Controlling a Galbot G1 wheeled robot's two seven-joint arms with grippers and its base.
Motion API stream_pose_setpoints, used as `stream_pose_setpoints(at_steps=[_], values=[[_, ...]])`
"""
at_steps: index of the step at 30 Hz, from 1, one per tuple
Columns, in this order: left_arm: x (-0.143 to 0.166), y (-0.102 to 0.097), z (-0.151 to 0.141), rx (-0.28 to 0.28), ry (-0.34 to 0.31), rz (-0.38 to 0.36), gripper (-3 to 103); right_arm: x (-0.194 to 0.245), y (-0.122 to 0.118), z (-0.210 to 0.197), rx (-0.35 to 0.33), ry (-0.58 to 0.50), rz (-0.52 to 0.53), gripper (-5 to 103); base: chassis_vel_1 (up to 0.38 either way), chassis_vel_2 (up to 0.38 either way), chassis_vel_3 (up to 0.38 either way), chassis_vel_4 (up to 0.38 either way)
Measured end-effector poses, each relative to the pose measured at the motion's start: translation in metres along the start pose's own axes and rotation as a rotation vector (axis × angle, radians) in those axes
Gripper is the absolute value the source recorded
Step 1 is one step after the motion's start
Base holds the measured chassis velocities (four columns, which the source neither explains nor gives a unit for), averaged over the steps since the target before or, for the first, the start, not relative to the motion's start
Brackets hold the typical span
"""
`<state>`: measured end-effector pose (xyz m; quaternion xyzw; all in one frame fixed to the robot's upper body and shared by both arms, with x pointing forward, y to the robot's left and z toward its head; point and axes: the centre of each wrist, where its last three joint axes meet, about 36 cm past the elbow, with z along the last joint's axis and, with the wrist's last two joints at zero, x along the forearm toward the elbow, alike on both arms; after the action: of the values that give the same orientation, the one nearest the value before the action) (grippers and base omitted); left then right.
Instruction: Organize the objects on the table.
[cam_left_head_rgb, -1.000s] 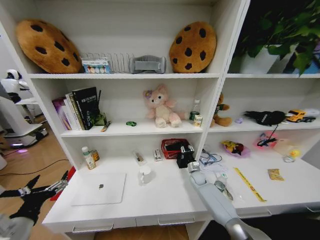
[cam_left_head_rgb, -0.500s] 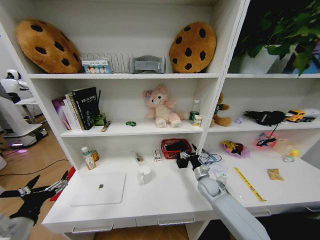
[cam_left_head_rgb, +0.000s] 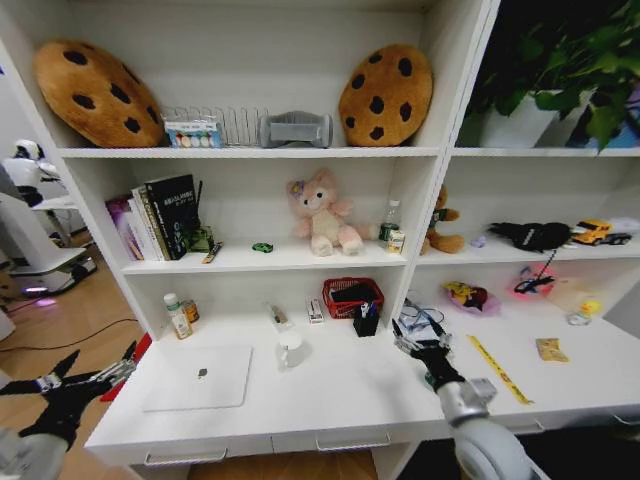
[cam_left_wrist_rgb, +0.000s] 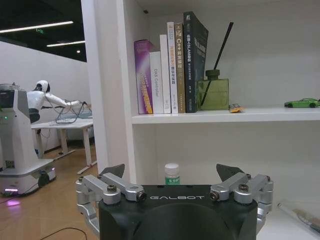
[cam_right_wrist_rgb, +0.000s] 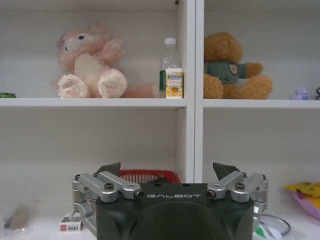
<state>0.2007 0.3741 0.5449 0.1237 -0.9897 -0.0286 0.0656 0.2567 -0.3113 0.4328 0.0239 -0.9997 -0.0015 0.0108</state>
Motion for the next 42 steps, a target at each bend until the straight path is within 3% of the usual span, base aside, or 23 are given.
stream_pose_setpoints(at_steps=[7,13,25,31,42], values=[[0.000,0.000,0.000,0.000,0.000,0.000,100,0.025,-0.005,0.007,-0.017,0.008,-0.008,100,0.000,0.000,0.000,0.000],[0.000,0.000,0.000,0.000,0.000,0.000,100,0.015,-0.007,0.006,-0.064,-0.020,0.016,100,-0.006,-0.005,0.010,0.010],[0.000,0.000,0.000,0.000,0.000,0.000,100,0.008,-0.010,0.022,-0.077,-0.006,0.044,100,-0.140,-0.140,0.136,0.136],[0.000,0.000,0.000,0.000,0.000,0.001,100,0.002,-0.001,0.038,-0.054,0.001,0.008,100,-0.178,-0.203,0.199,0.191],[0.000,0.000,0.000,0.000,0.000,0.000,100,-0.004,0.018,0.065,0.031,0.108,-0.066,100,0.010,-0.001,-0.002,-0.011]])
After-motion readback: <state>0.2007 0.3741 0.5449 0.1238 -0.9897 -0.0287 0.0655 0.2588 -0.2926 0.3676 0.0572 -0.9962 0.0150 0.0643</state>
